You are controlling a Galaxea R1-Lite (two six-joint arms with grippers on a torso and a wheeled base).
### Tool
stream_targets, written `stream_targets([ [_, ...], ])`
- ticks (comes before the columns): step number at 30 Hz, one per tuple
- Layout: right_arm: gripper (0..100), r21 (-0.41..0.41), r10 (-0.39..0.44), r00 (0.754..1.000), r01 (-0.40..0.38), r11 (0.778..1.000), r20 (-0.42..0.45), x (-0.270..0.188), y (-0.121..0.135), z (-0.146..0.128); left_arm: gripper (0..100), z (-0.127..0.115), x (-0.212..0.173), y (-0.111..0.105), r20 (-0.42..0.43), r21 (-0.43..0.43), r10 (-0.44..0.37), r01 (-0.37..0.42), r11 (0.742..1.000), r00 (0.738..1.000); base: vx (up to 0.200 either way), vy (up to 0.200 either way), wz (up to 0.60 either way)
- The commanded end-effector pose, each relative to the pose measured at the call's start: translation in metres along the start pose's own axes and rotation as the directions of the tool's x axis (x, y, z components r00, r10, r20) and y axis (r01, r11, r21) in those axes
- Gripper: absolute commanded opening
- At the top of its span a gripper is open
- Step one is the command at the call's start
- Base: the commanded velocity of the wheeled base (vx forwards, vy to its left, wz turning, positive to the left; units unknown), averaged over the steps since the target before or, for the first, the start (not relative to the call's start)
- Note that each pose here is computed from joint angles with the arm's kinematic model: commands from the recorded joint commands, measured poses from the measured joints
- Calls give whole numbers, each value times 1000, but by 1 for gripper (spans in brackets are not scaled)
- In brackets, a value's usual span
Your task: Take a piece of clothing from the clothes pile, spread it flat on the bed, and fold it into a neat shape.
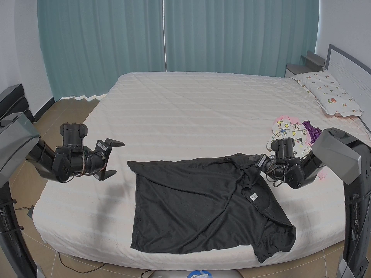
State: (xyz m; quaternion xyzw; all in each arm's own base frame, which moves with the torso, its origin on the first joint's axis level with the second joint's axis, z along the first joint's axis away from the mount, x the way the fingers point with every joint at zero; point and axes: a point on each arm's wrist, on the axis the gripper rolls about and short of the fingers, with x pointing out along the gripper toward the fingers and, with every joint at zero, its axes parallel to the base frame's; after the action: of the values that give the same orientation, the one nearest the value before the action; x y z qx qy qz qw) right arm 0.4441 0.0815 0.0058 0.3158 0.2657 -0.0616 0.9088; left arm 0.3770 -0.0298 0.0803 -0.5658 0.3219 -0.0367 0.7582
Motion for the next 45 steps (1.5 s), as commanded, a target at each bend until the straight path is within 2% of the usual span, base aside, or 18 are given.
stream_targets([
  [1, 100, 55, -70, 997, 68, 996, 22, -1, -18, 34, 100, -27, -9, 21, -19, -6, -41, 41, 999, 999, 0, 0, 0],
  [7, 100, 80, -127, 991, 123, 989, 49, -3, -46, 52, 100, -31, -12, 27, -27, -7, -42, 41, 999, 999, 0, 0, 0],
  [11, 100, 94, -167, 986, 166, 982, 2, 2, -59, 38, 100, -33, -13, 31, -31, -11, -30, 29, 1000, 999, 0, 0, 0],
  [14, 100, 145, -176, 984, 179, 973, -28, 11, -64, 24, 100, -33, -13, 32, -33, -12, -26, 25, 1000, 999, 0, 0, 0],
  [19, 100, 176, -205, 979, 206, 963, -22, 27, -77, 22, 100, -34, -13, 34, -35, -15, -19, 18, 1000, 999, 0, 0, 0],
  [23, 100, 226, -239, 970, 225, 948, 36, 38, -103, 46, 100, -34, -12, 35, -36, -16, -16, 16, 1000, 999, 0, 0, 0],
  [27, 100, 283, -305, 945, 262, 923, 120, 46, -139, 76, 100, -34, -12, 35, -36, -16, -16, 16, 1000, 999, 0, 0, 0],
  [29, 100, 283, -305, 945, 262, 923, 120, 46, -139, 76, 100, -34, -12, 35, -36, -16, -16, 16, 1000, 999, 0, 0, 0],
  [30, 100, 326, -359, 915, 287, 901, 185, 48, -168, 99, 100, -34, -12, 35, -36, -17, -15, 14, 1000, 999, 0, 0, 0],
  [33, 100, 348, -398, 878, 298, 889, 265, 44, -195, 126, 100, -34, -12, 35, -36, -17, -15, 14, 1000, 999, 0, 0, 0],
  [34, 100, 349, -398, 877, 296, 889, 270, 43, -196, 128, 100, -34, -12, 35, -36, -17, -15, 14, 1000, 999, 0, 0, 0],
  [35, 100, 355, -399, 859, 282, 891, 321, 38, -203, 141, 100, -34, -12, 35, -37, -17, -14, 13, 1000, 999, 0, 0, 0],
  [38, 100, 345, -360, 818, 213, 914, 449, 26, -207, 164, 100, -34, -11, 36, -38, -18, -11, 10, 1000, 999, 0, 0, 0],
  [39, 100, 344, -358, 816, 211, 915, 453, 25, -207, 165, 100, -34, -11, 36, -38, -18, -11, 10, 1000, 999, 0, 0, 0],
  [40, 100, 319, -334, 798, 188, 929, 501, 16, -202, 176, 100, -34, -11, 36, -38, -18, -11, 10, 1000, 999, 0, 0, 0],
  [43, 100, 277, -300, 825, 182, 943, 479, -1, -189, 173, 100, -34, -11, 36, -38, -18, -11, 10, 1000, 999, 0, 0, 0],
  [45, 100, 225, -231, 873, 145, 964, 430, -13, -171, 163, 100, -34, -11, 36, -38, -18, -11, 10, 1000, 999, 0, 0, 0],
])
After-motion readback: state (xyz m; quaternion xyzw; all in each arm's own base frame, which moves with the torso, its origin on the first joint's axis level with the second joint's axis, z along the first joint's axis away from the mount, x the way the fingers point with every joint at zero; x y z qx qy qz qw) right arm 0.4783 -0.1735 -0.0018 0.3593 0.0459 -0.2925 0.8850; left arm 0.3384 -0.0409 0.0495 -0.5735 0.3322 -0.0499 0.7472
